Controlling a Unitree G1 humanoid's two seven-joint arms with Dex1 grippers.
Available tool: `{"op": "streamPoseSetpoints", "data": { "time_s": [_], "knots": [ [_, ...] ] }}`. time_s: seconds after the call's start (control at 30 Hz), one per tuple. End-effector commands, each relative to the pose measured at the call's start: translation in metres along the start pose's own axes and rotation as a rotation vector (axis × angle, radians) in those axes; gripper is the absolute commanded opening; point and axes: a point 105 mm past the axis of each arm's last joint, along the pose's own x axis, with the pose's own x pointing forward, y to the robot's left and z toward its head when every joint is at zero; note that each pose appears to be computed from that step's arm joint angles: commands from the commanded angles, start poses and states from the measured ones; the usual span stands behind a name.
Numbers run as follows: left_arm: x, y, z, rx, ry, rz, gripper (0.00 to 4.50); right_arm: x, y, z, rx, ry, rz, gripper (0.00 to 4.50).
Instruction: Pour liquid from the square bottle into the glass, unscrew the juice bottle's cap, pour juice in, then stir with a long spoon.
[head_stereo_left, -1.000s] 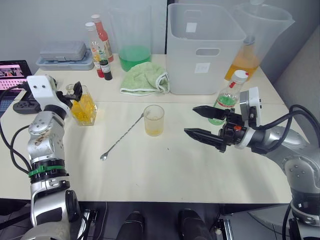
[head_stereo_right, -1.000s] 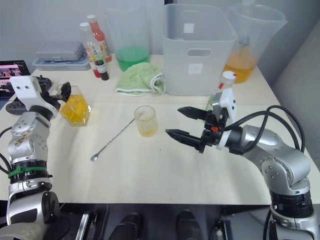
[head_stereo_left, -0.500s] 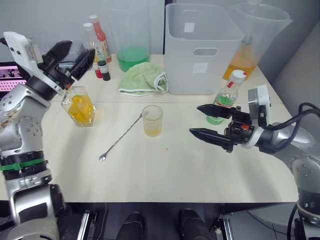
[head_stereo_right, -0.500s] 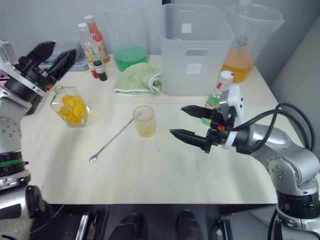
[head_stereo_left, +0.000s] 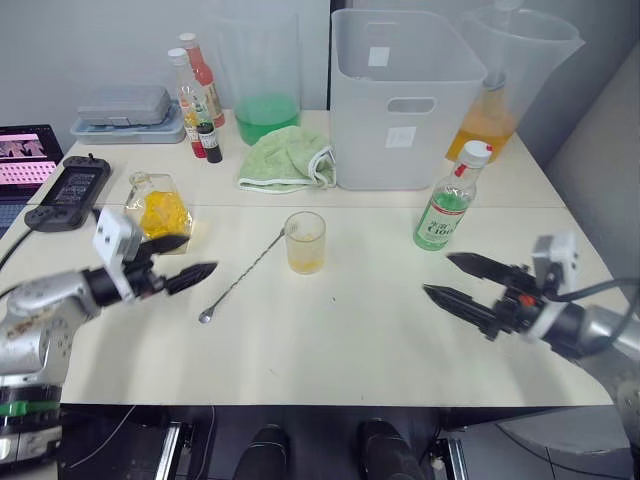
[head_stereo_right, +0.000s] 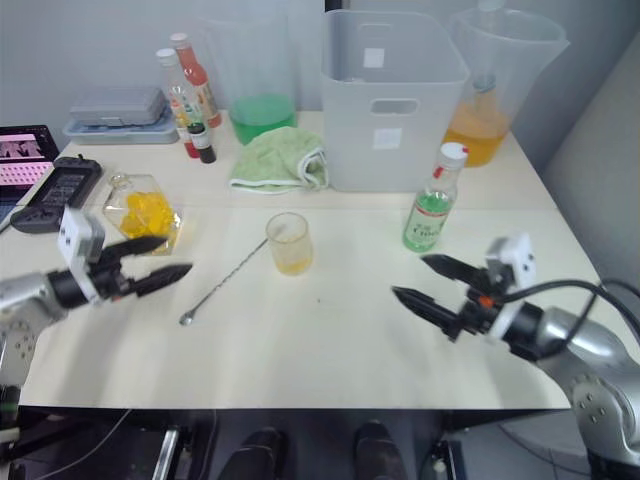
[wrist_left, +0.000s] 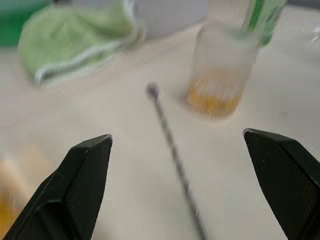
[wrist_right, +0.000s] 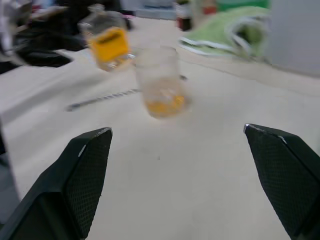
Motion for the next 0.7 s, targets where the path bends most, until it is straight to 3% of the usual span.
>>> {"op": "streamPoseSetpoints", "data": {
  "time_s": [0.03, 0.2, 0.33, 0.43, 0.7],
  "knots": [
    [-0.020, 0.028, -0.001, 0.077, -0.008, 0.141, 4.45, -0.031, -0.017, 0.000, -0.048, -0.041, -0.133, 4.50],
    [-0.052, 0.061, -0.035, 0.135, 0.074, 0.347, 4.45, -0.080, -0.040, -0.039, -0.031, 0.038, -0.314, 4.50],
    [-0.071, 0.066, -0.055, 0.105, 0.130, 0.364, 4.45, -0.109, -0.054, -0.056, -0.022, 0.060, -0.423, 4.50],
    [-0.077, 0.067, -0.064, 0.090, 0.152, 0.359, 4.45, -0.116, -0.060, -0.059, -0.035, 0.062, -0.455, 4.50],
    [-0.065, 0.062, -0.052, 0.119, 0.108, 0.306, 4.45, -0.109, -0.068, -0.053, -0.047, 0.033, -0.450, 4.50]
  ]
}}
